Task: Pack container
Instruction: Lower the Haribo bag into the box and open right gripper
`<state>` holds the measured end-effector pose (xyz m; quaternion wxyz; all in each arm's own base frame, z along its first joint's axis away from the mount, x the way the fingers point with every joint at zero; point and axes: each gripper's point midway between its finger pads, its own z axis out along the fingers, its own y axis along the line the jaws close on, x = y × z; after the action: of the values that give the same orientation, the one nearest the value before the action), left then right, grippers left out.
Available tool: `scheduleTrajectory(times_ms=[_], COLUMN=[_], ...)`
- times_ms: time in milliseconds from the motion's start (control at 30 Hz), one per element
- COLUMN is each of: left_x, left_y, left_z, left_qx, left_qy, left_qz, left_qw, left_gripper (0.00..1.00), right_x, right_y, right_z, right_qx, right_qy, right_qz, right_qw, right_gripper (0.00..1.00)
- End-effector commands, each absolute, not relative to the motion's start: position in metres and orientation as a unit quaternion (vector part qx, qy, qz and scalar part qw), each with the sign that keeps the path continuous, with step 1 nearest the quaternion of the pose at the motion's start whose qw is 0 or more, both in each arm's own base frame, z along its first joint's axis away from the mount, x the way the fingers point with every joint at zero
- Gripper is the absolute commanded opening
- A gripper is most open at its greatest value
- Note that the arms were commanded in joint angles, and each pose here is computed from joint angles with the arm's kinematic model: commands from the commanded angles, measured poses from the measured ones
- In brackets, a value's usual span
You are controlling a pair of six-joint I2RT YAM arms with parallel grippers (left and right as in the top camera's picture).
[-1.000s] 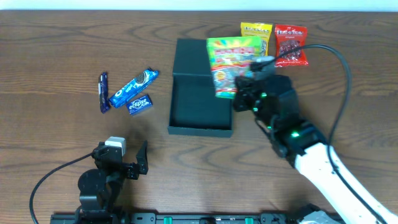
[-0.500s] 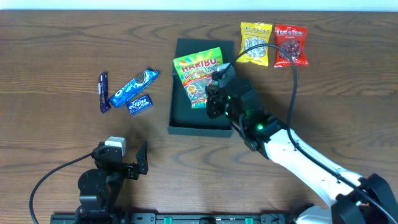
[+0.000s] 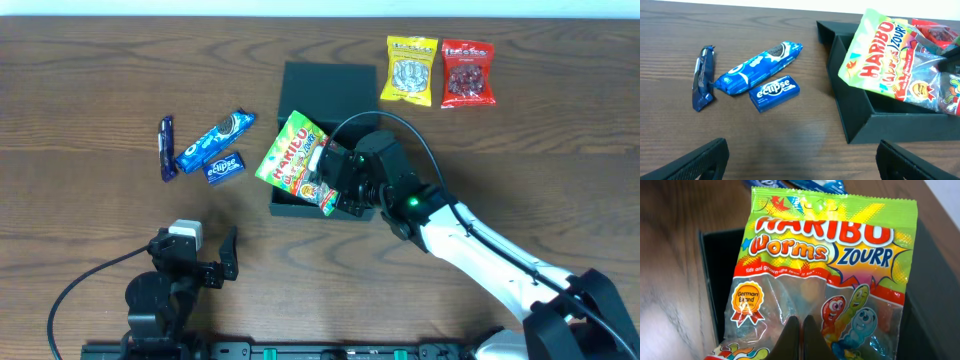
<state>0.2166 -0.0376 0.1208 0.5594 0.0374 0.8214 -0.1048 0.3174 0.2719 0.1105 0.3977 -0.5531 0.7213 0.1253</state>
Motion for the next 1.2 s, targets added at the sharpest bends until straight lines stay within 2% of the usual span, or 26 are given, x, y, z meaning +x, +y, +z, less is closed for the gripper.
scheduleTrajectory(times_ms=[0, 200, 533, 867, 900, 933, 967, 1167], left_x=[0.217, 0.217, 0.217, 0.217, 0.217, 0.217, 0.217, 0.217], left_y=[-0.036, -0.036, -0.036, -0.036, -0.036, -0.036, -0.036, -0.036], left_z=[0.112, 0.112, 0.112, 0.112, 0.112, 0.112, 0.112, 0.112], left_qx=[0.041, 0.041, 0.041, 0.041, 0.041, 0.041, 0.041, 0.041], left_qy=[0.826, 0.826, 0.826, 0.826, 0.826, 0.826, 0.826, 0.826], left_qz=[-0.098, -0.098, -0.098, -0.098, -0.097, -0.098, -0.098, -0.097], left_qw=[0.554, 0.554, 0.554, 0.554, 0.554, 0.554, 0.554, 0.554], left_gripper=[0.95, 0.95, 0.95, 0.95, 0.95, 0.95, 0.95, 0.95], right_x=[0.323, 0.331, 0.316, 0.315, 0.314, 0.314, 0.315, 0.318], right_y=[0.269, 0.258, 0.257, 0.243, 0.243, 0.243, 0.243, 0.244], right_z=[0.118, 0.119, 0.125, 0.119, 0.118, 0.118, 0.118, 0.131], right_qx=[-0.597, -0.617, -0.655, -0.659, -0.659, -0.659, -0.658, -0.617], right_qy=[0.679, 0.659, 0.602, 0.605, 0.605, 0.606, 0.606, 0.637], right_qz=[0.102, 0.087, 0.158, 0.165, 0.167, 0.167, 0.166, 0.185], right_qw=[0.415, 0.422, 0.429, 0.415, 0.414, 0.414, 0.415, 0.424], right_gripper=[0.01, 0.01, 0.01, 0.01, 0.06, 0.29, 0.99, 0.99])
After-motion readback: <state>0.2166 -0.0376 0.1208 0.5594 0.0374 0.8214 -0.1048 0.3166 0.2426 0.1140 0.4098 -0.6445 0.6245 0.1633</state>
